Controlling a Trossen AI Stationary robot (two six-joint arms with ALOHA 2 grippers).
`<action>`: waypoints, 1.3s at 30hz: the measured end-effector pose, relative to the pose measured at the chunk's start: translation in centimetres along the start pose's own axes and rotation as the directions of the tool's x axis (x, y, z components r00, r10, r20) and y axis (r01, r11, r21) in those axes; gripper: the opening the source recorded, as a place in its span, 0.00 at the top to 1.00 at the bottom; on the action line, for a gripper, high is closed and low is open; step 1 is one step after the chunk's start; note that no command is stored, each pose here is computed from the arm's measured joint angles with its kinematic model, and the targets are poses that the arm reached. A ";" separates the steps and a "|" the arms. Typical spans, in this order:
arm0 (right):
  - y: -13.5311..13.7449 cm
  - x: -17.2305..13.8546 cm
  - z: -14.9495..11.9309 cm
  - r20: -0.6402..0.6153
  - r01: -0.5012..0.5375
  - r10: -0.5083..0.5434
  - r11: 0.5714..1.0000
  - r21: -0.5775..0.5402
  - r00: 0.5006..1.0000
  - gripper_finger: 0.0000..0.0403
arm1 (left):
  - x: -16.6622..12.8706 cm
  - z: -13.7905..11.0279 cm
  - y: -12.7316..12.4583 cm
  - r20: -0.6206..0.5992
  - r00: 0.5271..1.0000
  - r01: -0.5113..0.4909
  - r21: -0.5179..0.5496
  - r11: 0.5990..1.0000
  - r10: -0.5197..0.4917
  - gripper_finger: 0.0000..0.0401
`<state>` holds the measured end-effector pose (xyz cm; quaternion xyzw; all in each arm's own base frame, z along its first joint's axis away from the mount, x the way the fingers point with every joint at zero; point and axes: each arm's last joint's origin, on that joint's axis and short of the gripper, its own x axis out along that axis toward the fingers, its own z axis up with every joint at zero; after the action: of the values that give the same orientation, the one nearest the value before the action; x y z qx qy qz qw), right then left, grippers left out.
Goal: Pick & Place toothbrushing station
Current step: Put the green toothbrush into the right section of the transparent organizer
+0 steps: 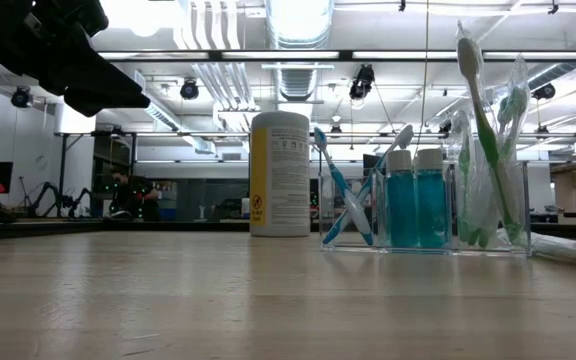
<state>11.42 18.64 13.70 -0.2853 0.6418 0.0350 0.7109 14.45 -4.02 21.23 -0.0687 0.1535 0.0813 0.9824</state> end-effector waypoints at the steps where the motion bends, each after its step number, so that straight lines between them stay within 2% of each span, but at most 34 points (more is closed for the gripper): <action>1: 0.0 0.3 0.1 -0.018 0.004 -0.004 1.000 0.002 1.000 0.66 | 0.0 0.0 0.0 0.000 1.000 0.000 0.000 1.000 0.000 0.61; 8: -0.1 0.6 0.2 -0.051 -0.001 0.002 1.000 0.015 0.999 0.66 | 0.0 0.0 0.0 0.001 1.000 0.000 0.000 1.000 0.000 0.61; 13: -0.4 0.1 0.0 -0.050 -0.045 0.046 0.999 0.028 0.998 0.69 | 0.0 0.0 0.0 0.000 1.000 0.000 0.000 1.000 0.000 0.61; 20: -0.4 -0.1 0.1 -0.033 -0.053 0.057 0.992 0.117 0.998 0.82 | 0.0 0.0 0.0 0.000 1.000 0.000 0.000 1.000 0.000 0.61; 27: -0.4 -0.1 0.1 -0.029 -0.055 0.060 0.990 0.131 0.998 0.96 | 0.0 0.0 0.0 0.000 1.000 0.000 0.000 1.000 0.000 0.61; 34: -0.5 -0.3 0.1 -0.028 -0.052 0.057 0.987 0.155 0.998 0.98 | 0.0 0.0 0.0 0.000 1.000 -0.001 0.000 1.000 0.001 0.61; 39: -1.2 -1.8 -0.1 -0.057 -0.014 0.026 0.981 0.192 0.998 0.98 | 0.0 0.0 0.0 0.000 1.000 0.000 0.000 1.000 0.000 0.61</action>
<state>11.51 18.14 15.83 -0.2101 0.6657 -0.0281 0.7155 14.45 -4.02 21.23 -0.0688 0.1534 0.0814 0.9824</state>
